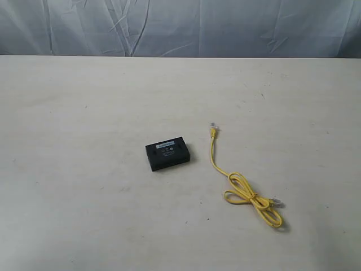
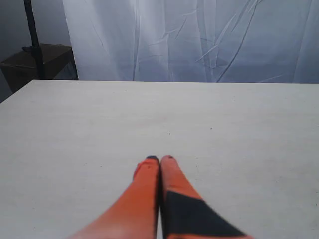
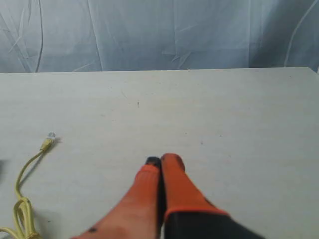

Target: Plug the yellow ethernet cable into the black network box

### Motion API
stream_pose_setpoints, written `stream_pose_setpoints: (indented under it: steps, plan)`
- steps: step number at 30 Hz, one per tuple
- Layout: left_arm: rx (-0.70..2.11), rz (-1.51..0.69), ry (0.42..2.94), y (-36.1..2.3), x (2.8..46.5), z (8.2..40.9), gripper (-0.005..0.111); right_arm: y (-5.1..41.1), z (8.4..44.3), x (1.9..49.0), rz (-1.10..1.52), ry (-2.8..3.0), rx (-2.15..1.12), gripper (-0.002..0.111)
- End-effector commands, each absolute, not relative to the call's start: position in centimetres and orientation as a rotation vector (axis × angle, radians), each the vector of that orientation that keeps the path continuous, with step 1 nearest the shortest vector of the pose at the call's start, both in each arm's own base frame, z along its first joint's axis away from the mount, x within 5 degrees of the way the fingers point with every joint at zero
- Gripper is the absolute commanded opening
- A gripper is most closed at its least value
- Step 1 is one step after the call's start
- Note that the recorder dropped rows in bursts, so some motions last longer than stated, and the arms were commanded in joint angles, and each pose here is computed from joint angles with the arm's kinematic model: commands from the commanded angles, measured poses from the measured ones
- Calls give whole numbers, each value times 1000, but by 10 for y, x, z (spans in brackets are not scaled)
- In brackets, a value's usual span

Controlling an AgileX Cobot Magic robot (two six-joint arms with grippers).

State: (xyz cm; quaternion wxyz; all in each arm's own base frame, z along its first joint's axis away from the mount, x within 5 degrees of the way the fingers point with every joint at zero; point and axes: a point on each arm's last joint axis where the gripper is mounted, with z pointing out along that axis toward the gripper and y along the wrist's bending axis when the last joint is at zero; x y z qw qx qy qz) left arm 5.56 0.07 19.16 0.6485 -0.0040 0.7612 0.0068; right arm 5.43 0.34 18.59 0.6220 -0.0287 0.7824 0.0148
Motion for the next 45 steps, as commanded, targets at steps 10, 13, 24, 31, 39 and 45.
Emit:
stream_pose_setpoints:
  steps: [10,13,24,31,39,45]
  plan:
    - [-5,8,1715,0,56,192,0,3,189,55,28,1754,-65,-1]
    - [-5,8,1715,0,56,192,0,3,200,56,29,1623,-59,-1]
    - [-5,8,1715,0,56,192,0,3,232,52,30,1268,-44,-1]
    - [-5,8,1715,0,56,192,0,3,234,52,30,1250,-43,-1]
    - [-5,8,1715,0,56,192,0,3,266,56,22,1540,-62,-1]
    - [-5,8,1712,0,56,192,0,6,312,84,60,1910,-58,-1]
